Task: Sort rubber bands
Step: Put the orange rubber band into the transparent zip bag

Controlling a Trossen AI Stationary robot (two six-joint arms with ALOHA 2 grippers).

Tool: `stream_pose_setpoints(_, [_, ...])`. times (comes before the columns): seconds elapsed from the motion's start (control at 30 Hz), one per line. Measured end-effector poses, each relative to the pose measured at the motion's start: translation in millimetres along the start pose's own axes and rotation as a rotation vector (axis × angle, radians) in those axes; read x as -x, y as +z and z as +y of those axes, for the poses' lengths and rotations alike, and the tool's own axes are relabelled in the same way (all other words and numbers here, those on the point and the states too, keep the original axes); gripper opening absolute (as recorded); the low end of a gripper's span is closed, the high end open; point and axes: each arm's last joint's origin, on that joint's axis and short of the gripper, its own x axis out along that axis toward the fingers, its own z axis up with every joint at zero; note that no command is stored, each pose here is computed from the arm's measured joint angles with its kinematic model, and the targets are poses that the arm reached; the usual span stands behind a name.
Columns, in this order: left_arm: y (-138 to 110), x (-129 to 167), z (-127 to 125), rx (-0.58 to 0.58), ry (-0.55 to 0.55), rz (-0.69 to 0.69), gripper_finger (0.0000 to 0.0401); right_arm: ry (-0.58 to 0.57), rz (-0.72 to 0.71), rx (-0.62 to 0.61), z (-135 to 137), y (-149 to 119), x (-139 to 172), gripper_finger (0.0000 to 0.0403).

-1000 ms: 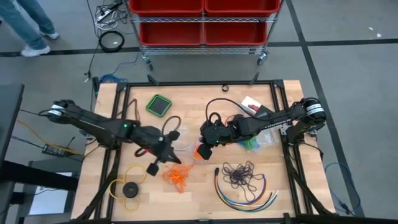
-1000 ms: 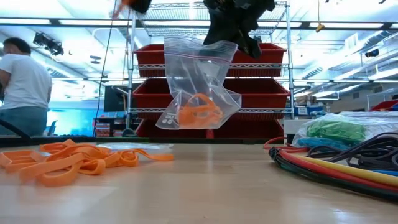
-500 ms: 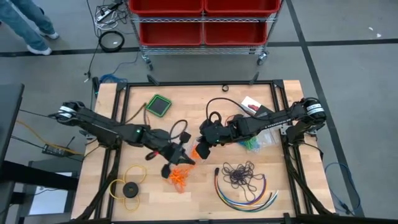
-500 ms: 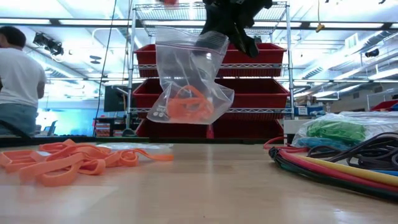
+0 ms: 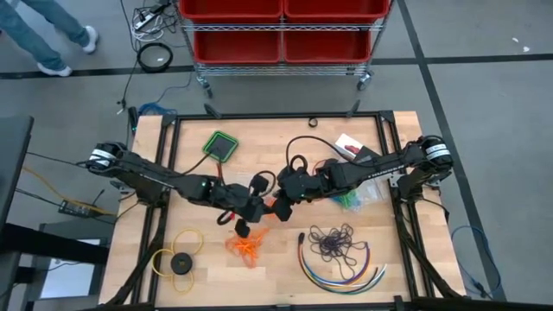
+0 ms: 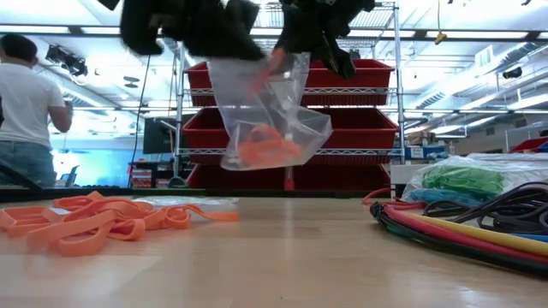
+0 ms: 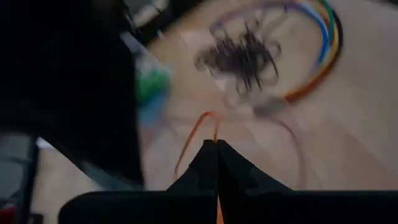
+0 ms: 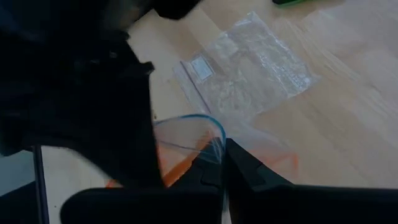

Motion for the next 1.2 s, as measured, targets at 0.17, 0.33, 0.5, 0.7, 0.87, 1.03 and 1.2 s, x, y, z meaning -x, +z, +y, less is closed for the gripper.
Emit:
stream_pose_setpoints(0.17, [-6,0,-4,0.043,-0.029,0.072,0.0014,0.001,-0.001,0.0,0,0,0,0.0])
stream_pose_setpoints(0.33, [-2,1,-10,0.078,-0.051,0.052,0.0074,0.001,-0.002,0.0,0,0,0,0.0])
stream_pose_setpoints(0.5, [14,6,-6,0.124,-0.048,0.024,0.0155,-0.001,0.001,0.001,0,0,0,0.0])
stream_pose_setpoints(0.7, [35,18,3,0.134,-0.08,0.079,0.0215,-0.006,0.007,0.003,-1,-1,0,0.0])
stream_pose_setpoints(0.87, [30,27,3,0.158,-0.134,0.234,0.0222,-0.017,0.019,0.007,-2,-2,0,0.0])
stream_pose_setpoints(1.03, [9,30,-14,0.215,-0.237,0.385,0.0204,-0.018,0.02,0.008,-2,-2,0,0.0])
stream_pose_setpoints(1.2, [-16,35,-40,0.28,-0.295,0.385,0.0188,-0.018,0.02,0.008,-2,-2,0,0.0])
